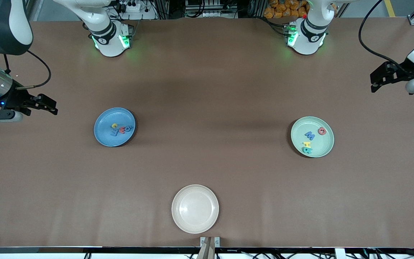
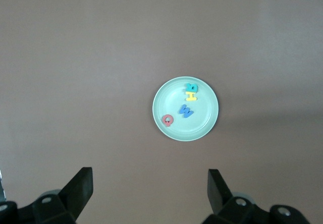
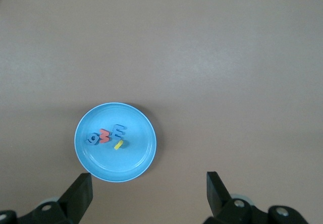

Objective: Sort upper and lower case letters into plates

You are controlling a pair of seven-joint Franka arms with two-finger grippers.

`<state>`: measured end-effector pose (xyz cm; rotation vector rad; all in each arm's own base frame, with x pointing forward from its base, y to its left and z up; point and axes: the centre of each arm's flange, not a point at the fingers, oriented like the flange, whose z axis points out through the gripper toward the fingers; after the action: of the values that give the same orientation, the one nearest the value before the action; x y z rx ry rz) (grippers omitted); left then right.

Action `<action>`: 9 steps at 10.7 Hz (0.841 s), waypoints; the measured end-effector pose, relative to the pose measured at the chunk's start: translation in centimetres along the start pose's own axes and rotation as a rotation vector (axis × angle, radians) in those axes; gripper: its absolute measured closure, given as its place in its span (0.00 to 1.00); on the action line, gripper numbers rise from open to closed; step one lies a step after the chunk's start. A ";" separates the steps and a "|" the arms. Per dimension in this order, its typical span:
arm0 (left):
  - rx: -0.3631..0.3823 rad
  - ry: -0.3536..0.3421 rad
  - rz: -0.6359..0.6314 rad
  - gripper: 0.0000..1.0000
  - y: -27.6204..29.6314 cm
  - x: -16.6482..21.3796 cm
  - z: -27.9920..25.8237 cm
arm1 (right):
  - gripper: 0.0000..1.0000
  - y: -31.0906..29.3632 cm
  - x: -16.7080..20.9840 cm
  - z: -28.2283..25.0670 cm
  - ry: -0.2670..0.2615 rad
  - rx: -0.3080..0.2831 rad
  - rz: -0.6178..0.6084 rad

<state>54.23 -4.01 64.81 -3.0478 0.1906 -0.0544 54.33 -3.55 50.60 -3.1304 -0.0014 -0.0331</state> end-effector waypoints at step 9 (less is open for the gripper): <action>-0.002 -0.039 -0.007 0.00 -0.4 -0.3 0.5 | 0.00 0.7 -0.2 -0.2 -0.007 0.001 0.013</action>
<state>53.98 -3.53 64.33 -3.0488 0.1770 0.0048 54.10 -4.27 50.80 -3.1298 0.0196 -0.0219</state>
